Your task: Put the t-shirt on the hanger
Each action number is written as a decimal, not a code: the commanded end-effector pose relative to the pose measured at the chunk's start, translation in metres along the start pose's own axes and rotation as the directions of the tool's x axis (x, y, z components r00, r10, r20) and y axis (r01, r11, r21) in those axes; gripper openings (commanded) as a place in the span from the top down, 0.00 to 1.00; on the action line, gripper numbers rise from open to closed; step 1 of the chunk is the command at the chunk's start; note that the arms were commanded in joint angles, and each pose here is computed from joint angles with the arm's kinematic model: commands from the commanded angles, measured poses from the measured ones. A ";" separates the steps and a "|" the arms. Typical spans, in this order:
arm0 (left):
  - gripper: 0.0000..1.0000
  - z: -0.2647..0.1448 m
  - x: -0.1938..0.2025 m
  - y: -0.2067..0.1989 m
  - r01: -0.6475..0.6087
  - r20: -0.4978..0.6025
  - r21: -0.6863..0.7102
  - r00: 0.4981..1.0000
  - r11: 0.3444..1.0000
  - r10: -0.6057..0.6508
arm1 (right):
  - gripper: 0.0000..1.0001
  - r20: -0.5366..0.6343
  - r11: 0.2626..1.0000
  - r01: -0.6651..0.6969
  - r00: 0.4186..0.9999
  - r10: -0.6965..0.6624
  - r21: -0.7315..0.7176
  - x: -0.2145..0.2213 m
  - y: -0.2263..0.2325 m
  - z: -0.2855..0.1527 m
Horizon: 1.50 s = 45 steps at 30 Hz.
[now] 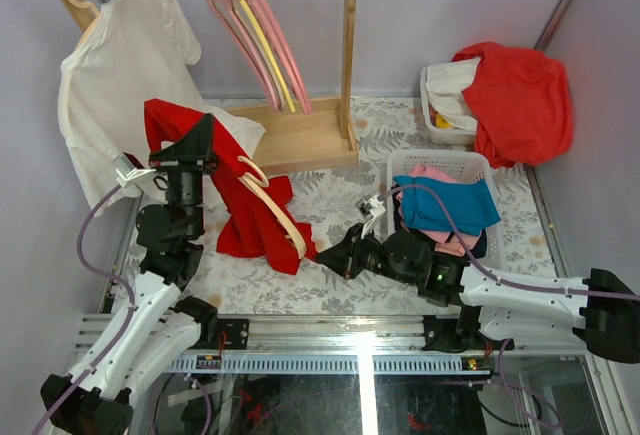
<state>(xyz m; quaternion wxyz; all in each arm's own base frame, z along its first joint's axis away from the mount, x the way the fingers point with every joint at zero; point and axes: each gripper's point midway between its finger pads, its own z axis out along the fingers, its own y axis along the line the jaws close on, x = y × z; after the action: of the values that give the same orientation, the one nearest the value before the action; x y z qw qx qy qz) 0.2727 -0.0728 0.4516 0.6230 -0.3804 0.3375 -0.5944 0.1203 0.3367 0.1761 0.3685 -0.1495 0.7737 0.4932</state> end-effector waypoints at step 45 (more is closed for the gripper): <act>1.00 0.008 -0.076 -0.085 0.009 0.353 0.165 0.933 0.986 -0.067 | 1.00 -0.508 0.947 0.265 0.850 -0.140 0.181 0.119 -0.008 -0.012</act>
<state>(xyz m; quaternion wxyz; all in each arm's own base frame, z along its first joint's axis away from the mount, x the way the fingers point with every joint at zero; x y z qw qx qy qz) 0.2819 -0.0606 0.4485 0.6587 -0.3958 0.3534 -0.5334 0.0832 0.3898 0.1891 0.3469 -0.2001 0.8052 0.4374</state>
